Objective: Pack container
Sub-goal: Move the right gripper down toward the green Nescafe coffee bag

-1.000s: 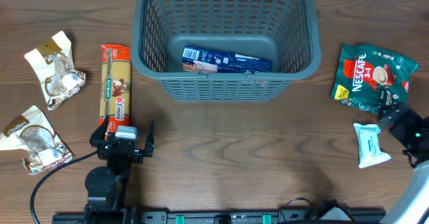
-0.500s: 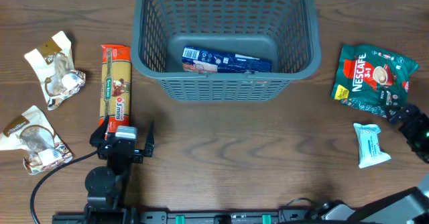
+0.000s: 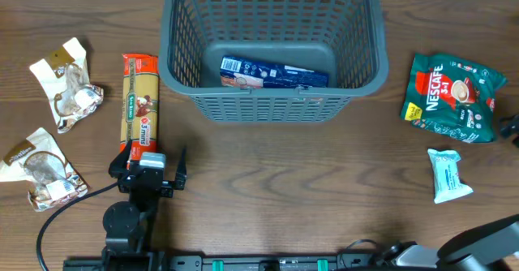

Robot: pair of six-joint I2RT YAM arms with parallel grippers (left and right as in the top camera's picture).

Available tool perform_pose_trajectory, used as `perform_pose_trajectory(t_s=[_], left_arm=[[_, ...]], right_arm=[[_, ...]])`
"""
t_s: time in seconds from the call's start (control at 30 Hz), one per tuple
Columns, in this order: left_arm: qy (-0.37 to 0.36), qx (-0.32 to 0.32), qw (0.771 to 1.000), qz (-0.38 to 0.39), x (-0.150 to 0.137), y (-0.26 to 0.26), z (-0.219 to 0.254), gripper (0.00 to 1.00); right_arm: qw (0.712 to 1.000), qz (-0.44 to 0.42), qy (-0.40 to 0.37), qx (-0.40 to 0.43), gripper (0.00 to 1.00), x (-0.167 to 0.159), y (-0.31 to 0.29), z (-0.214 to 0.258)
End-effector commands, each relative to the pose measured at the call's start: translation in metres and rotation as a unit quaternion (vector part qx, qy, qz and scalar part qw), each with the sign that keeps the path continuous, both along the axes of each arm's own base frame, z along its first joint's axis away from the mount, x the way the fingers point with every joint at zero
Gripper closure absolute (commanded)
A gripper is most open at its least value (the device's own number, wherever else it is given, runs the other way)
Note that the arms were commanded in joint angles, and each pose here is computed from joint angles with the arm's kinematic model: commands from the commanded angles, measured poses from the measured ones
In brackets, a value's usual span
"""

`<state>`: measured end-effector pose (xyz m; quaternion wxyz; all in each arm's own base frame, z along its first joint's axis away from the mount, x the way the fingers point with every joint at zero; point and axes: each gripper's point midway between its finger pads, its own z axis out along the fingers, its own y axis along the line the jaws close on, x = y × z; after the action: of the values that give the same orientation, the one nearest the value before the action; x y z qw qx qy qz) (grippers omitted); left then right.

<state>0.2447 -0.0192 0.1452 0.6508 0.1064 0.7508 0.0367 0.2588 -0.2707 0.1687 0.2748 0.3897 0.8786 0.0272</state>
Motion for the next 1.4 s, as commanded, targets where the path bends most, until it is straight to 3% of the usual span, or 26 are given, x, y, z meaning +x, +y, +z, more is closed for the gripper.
perform_pose_trajectory(t_s=[0.0,0.23,0.5,0.73,1.13,1.37], left_arm=[[0.017,0.006,1.0,-0.009,-0.001,-0.003,-0.015,0.01],[0.017,0.006,1.0,-0.009,-0.001,-0.003,-0.015,0.01],[0.017,0.006,1.0,-0.009,-0.001,-0.003,-0.015,0.01],[0.017,0.006,1.0,-0.009,-0.001,-0.003,-0.015,0.01],[0.017,0.006,1.0,-0.009,-0.001,-0.003,-0.015,0.01],[0.017,0.006,1.0,-0.009,-0.001,-0.003,-0.015,0.01]], right_arm=[[0.999,0.015,0.03,-0.007,0.01,0.006,-0.006,-0.013],[0.997,0.044,0.056,0.018,0.01,0.016,-0.006,-0.046],[0.986,0.145,0.077,-0.004,0.01,0.052,0.007,-0.063],[0.984,0.155,0.085,0.013,0.01,0.066,0.004,-0.084],[0.993,0.107,0.02,0.038,0.01,0.053,-0.03,-0.08],[0.985,0.145,-0.074,0.055,0.01,0.059,-0.032,-0.063]])
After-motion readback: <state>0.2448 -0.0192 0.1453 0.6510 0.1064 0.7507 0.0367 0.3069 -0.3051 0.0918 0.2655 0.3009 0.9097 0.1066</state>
